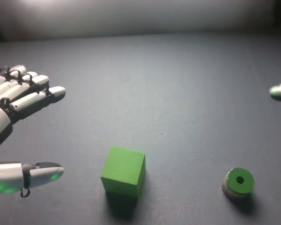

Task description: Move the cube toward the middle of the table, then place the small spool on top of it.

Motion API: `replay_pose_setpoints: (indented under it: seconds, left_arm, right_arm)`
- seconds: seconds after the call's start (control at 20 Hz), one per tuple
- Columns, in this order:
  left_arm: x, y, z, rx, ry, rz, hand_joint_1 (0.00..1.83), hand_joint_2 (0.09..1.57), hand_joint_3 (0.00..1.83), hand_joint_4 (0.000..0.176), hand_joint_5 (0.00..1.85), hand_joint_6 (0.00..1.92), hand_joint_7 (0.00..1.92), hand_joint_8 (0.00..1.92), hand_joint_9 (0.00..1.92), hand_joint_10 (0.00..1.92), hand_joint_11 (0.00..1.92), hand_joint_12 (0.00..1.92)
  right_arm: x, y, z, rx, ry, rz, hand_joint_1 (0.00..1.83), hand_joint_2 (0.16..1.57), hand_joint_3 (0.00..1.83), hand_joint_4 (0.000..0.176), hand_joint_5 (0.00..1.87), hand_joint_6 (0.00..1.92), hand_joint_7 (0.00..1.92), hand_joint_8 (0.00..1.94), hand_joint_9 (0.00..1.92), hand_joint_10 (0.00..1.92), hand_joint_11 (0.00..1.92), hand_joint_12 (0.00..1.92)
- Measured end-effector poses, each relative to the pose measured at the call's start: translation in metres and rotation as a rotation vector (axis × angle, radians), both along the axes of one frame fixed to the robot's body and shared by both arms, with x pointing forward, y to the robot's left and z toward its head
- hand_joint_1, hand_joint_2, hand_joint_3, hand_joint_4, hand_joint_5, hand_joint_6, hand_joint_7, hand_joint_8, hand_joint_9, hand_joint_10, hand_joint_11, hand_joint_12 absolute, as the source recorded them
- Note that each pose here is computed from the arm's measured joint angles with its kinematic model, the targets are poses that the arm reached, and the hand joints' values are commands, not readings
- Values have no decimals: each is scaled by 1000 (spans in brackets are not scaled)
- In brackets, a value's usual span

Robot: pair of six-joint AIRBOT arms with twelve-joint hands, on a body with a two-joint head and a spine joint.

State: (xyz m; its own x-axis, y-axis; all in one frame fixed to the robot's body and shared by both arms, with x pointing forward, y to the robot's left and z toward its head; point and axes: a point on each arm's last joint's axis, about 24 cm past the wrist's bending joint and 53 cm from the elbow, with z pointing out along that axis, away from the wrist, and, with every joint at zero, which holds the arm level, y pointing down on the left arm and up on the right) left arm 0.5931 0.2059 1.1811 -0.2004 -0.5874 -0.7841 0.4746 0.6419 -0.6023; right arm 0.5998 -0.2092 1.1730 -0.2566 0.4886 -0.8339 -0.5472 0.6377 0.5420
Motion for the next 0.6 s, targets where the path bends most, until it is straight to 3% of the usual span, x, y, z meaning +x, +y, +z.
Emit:
replay_pose_setpoints:
  seconds: [0.1, 0.15, 0.25, 0.3, 0.35, 0.6]
  left_arm:
    - [0, -1, -1, 2, 3, -2, 419, 924, 5, 117, 237, 8, 130, 8, 62, 10, 19, 19]
    - [-1, -2, -2, 6, 6, -9, 443, 910, 0, 133, 238, 7, 131, 7, 67, 10, 23, 21]
    - [-1, -9, -5, 13, 19, -38, 435, 887, 0, 137, 241, 5, 137, 6, 85, 13, 51, 35]
    - [0, -16, -5, 8, 20, -65, 410, 885, 0, 168, 166, 0, 120, 0, 86, 11, 69, 44]
    - [0, -23, -6, 1, 25, -90, 411, 879, 0, 174, 126, 0, 102, 0, 80, 7, 72, 47]
    - [2, -74, -7, 23, 19, -239, 564, 792, 0, 176, 135, 0, 129, 0, 161, 3, 167, 147]
  right_arm:
    - [0, 0, 0, 0, -1, 0, 575, 1361, 0, 0, 503, 3, 529, 0, 541, 0, 387, 467]
    - [1, -1, 0, -1, -2, -1, 539, 1361, 0, 0, 499, 0, 516, 0, 540, 0, 399, 468]
    - [1, 0, -1, 2, 1, -1, 528, 1364, 1, 0, 494, 0, 514, 1, 542, 1, 396, 461]
    - [0, 1, -1, 1, 1, 2, 557, 1362, 0, 0, 503, 3, 524, 4, 554, 4, 411, 457]
    - [0, 1, -1, 1, -1, 5, 549, 1360, 0, 0, 505, 2, 531, 4, 564, 5, 427, 452]
    - [2, 1, 1, 5, -5, 1, 629, 1361, 1, 0, 512, 0, 531, 0, 556, 0, 413, 430]
